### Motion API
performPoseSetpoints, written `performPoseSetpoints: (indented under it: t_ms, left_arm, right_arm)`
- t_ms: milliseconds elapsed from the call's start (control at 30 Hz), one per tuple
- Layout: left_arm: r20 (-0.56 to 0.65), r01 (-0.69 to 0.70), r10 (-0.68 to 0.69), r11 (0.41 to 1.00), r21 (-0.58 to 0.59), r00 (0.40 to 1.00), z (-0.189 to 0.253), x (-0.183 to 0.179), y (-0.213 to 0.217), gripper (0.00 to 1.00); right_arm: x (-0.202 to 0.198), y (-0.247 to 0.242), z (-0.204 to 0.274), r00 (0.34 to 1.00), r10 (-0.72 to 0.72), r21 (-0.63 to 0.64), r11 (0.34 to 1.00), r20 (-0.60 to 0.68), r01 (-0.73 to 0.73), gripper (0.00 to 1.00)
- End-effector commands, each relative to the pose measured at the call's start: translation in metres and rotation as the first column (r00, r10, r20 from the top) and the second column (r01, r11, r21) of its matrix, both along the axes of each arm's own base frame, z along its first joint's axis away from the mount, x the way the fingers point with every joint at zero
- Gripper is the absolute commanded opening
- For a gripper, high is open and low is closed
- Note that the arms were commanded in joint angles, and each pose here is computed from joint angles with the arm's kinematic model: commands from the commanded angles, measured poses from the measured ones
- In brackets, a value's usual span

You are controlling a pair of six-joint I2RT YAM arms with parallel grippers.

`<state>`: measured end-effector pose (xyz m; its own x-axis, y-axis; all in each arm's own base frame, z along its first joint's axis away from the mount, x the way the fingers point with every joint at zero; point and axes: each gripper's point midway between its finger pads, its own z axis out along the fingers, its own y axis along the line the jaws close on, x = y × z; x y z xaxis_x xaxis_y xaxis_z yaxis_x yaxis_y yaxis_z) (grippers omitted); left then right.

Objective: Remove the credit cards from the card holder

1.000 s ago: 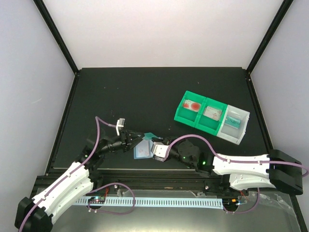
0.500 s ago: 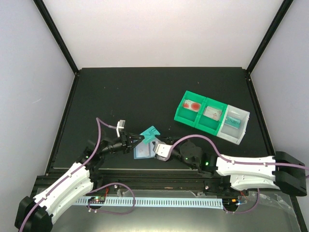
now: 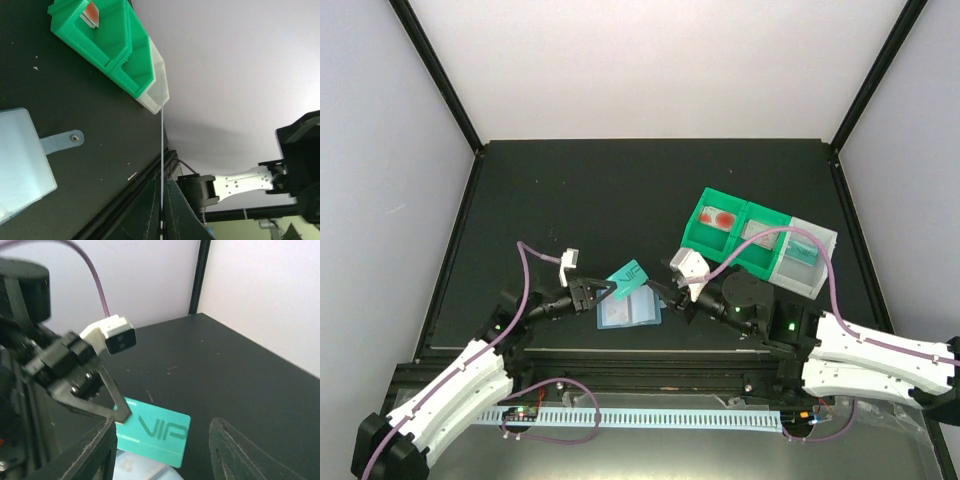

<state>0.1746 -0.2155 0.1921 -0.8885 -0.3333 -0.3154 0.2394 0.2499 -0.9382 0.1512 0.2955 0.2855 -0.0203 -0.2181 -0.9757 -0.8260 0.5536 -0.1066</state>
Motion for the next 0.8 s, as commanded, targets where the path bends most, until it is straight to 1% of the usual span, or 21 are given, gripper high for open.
performPoseSetpoints:
  t_ms: [0,67,133,200,267,400,533,633,767]
  left_arm:
    - [0.145,0.05,-0.059,0.997,0.061,0.988,0.011,-0.006,-0.001,0.02]
    - [0.173,0.078,-0.091,0.994,0.082,0.981,0.013,-0.011,-0.002,0.01]
    - [0.195,0.097,-0.114,0.991,0.094,0.974,0.015,-0.014,-0.003,0.02]
    - [0.216,0.119,-0.137,0.988,0.094,0.967,0.019,-0.018,-0.004,0.02]
    - [0.233,0.135,-0.153,0.987,0.091,0.96,0.024,-0.021,-0.005,0.01]
    - [0.258,0.152,-0.17,0.984,0.089,0.951,0.03,-0.025,-0.005,0.02]
    - [0.283,0.167,-0.183,0.983,0.078,0.941,0.036,-0.03,-0.005,0.02]
    - [0.302,0.178,-0.19,0.982,0.068,0.934,0.041,-0.034,-0.004,0.02]
    - [0.307,0.181,-0.191,0.982,0.062,0.932,0.043,-0.035,-0.004,0.02]
  right_arm:
    - [-0.006,0.002,-0.011,0.969,0.022,0.005,1.0,-0.245,-0.022,0.52]
    - [0.0,0.004,-0.015,0.944,0.028,0.021,1.0,-0.33,-0.022,0.52]
    - [0.004,0.008,-0.019,0.902,0.082,0.065,0.996,-0.424,-0.059,0.52]
    - [0.007,0.012,-0.021,0.841,0.157,0.142,0.985,-0.517,-0.097,0.51]
    - [0.007,0.014,-0.021,0.781,0.231,0.214,0.968,-0.58,-0.128,0.49]
    - [0.009,0.017,-0.031,0.697,0.295,0.277,0.95,-0.653,-0.143,0.47]
    - [0.006,0.019,-0.042,0.624,0.344,0.318,0.935,-0.701,-0.159,0.4]
    - [0.007,0.018,-0.049,0.599,0.347,0.319,0.935,-0.722,-0.156,0.37]
    - [0.006,0.018,-0.057,0.588,0.342,0.31,0.937,-0.733,-0.159,0.38]
